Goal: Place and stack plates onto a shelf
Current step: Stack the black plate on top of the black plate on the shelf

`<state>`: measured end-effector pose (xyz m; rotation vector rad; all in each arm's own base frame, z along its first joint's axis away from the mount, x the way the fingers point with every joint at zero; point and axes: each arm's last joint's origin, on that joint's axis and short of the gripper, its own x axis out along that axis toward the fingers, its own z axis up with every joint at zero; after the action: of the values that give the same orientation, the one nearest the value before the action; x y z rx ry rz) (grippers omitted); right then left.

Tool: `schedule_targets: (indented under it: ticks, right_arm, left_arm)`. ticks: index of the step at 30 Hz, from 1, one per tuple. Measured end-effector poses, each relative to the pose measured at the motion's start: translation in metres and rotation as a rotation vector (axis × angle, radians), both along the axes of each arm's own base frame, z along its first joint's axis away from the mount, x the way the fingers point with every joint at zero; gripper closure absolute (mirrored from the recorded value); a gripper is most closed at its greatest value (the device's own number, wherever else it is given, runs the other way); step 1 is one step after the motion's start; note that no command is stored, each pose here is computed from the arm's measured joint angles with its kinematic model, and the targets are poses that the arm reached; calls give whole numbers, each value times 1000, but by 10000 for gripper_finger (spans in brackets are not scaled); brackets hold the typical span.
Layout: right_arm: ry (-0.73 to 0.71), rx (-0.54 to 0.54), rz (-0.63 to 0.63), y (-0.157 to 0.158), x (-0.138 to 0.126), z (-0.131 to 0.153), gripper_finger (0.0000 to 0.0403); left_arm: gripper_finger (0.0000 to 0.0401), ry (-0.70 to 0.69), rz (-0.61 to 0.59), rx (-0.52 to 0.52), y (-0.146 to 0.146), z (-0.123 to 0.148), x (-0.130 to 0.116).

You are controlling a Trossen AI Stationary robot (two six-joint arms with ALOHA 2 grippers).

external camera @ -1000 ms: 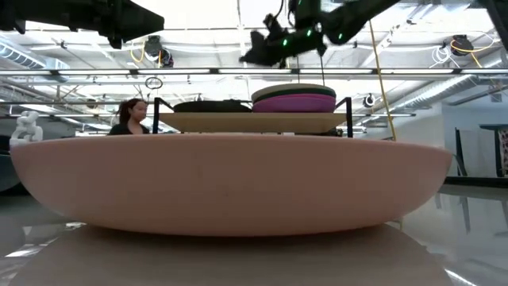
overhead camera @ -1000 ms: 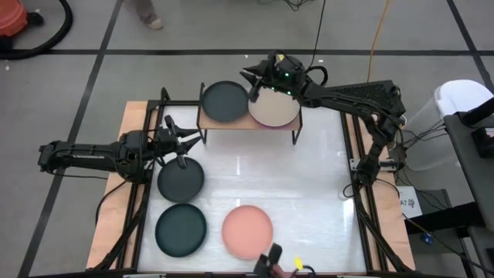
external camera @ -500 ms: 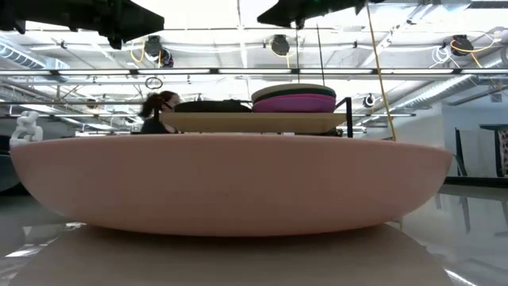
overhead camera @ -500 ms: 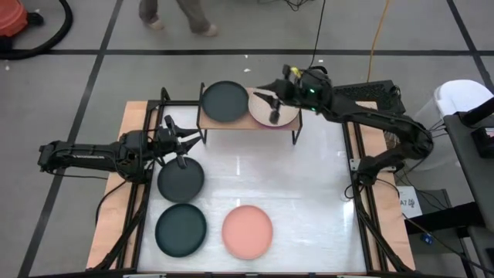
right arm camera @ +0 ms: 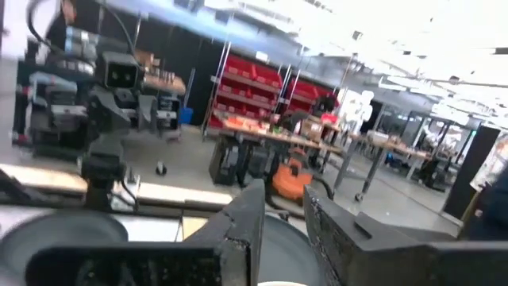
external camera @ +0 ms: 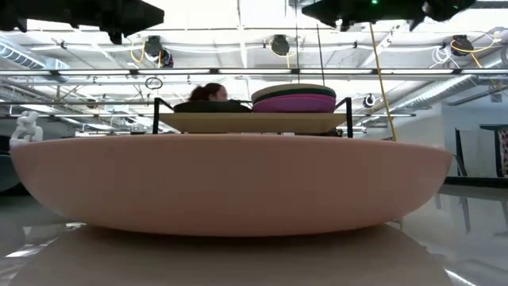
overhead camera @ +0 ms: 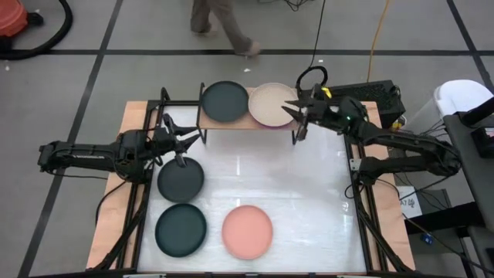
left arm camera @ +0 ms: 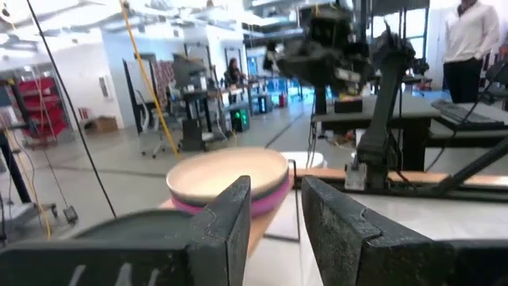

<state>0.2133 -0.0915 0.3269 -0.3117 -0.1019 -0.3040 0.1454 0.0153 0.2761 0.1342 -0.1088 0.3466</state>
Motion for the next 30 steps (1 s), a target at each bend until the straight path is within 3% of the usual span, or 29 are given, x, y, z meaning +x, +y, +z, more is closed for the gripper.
schedule_targets:
  ticks: [10, 30]
  right_arm:
    - [-78, 80, 41, 15, -23, -12, 328]
    - [-28, 132, 146, 37, -19, -33, 328]
  left_arm:
    - [281, -28, 9, 23, 1, 3, -1]
    - [281, -29, 53, 44, 6, 4, -2]
